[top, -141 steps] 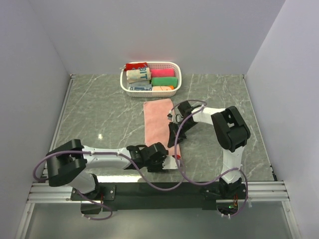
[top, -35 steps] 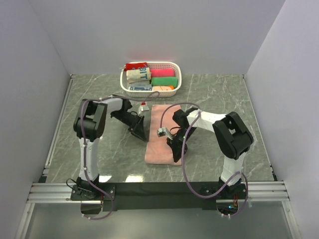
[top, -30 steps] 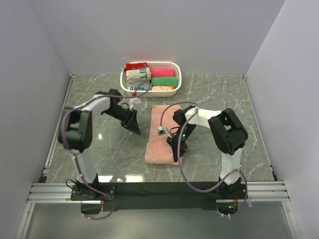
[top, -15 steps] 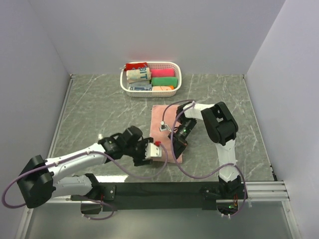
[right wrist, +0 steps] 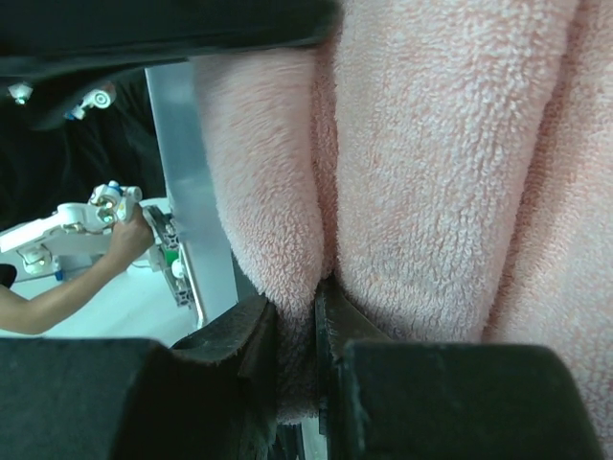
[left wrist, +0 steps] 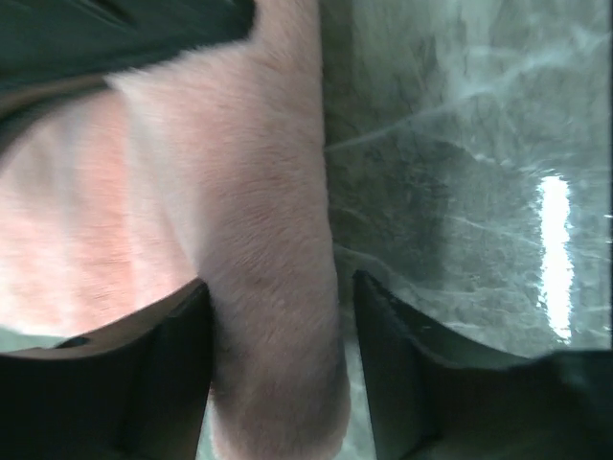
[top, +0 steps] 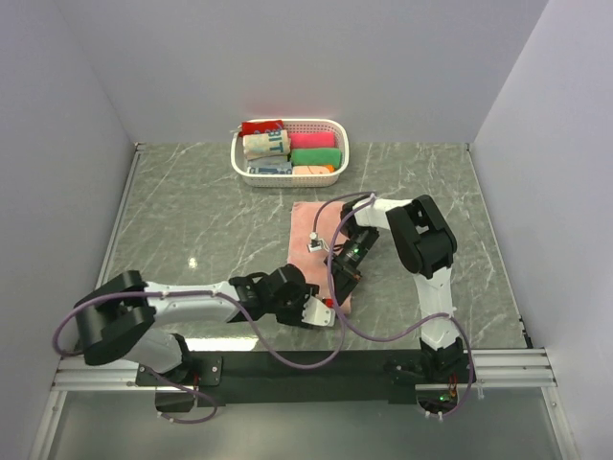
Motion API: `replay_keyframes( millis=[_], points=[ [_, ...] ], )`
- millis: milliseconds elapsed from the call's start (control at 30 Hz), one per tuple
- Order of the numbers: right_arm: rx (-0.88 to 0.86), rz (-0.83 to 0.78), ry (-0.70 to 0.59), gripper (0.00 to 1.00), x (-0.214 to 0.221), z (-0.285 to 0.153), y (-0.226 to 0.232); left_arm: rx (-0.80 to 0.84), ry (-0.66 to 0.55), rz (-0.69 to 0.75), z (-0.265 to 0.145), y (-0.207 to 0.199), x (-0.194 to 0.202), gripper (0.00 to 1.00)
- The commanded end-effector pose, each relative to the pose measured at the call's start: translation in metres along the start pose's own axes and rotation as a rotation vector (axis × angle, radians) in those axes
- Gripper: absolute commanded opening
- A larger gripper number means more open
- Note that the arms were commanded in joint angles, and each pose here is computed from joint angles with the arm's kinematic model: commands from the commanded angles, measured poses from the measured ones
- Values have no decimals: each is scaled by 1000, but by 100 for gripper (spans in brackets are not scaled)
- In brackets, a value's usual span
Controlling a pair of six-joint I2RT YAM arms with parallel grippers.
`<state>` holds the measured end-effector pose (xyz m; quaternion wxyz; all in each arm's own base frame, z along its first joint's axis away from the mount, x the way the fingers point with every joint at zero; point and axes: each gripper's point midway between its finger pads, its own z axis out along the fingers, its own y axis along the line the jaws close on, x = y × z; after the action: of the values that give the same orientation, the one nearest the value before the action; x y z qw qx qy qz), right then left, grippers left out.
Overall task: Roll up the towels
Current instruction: Roll the towel
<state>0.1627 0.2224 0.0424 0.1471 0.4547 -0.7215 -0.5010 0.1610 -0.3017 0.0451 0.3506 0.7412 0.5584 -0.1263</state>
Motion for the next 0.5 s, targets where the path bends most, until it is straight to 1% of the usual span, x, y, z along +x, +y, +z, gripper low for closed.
replay_keyframes(
  millis=[0, 33, 100, 133, 200, 233, 300, 333, 367, 467],
  points=[
    [28, -27, 7, 0, 0, -6, -10, 23, 19, 2, 10, 1, -5, 57],
    [40, -32, 5, 2, -1, -8, -10, 67, 52, -12, 12, -8, 3, 49],
    [83, -37, 2, 6, -4, -10, -16, 133, 34, -27, 12, -16, -5, 40],
    [122, -51, 7, 10, -5, -15, -19, 198, 74, -49, 10, -30, 3, 31],
    [211, -21, -28, 16, -16, -25, -32, 268, 80, -94, 9, -39, -2, 24],
    [250, -39, -31, 28, -22, -33, -33, 320, 129, -120, 9, -50, 8, 19],
    [272, -37, -48, 46, -27, -43, -32, 362, 153, -160, 9, -58, 9, 14],
    [285, -53, -56, 61, -33, -50, -30, 406, 183, -186, 9, -68, 15, 12],
    [282, -58, -60, 74, -35, -53, -28, 419, 191, -200, 9, -69, 15, 11],
    [280, -31, -100, 75, -37, -66, -18, 471, 241, -253, 10, -79, 23, 8]
  ],
)
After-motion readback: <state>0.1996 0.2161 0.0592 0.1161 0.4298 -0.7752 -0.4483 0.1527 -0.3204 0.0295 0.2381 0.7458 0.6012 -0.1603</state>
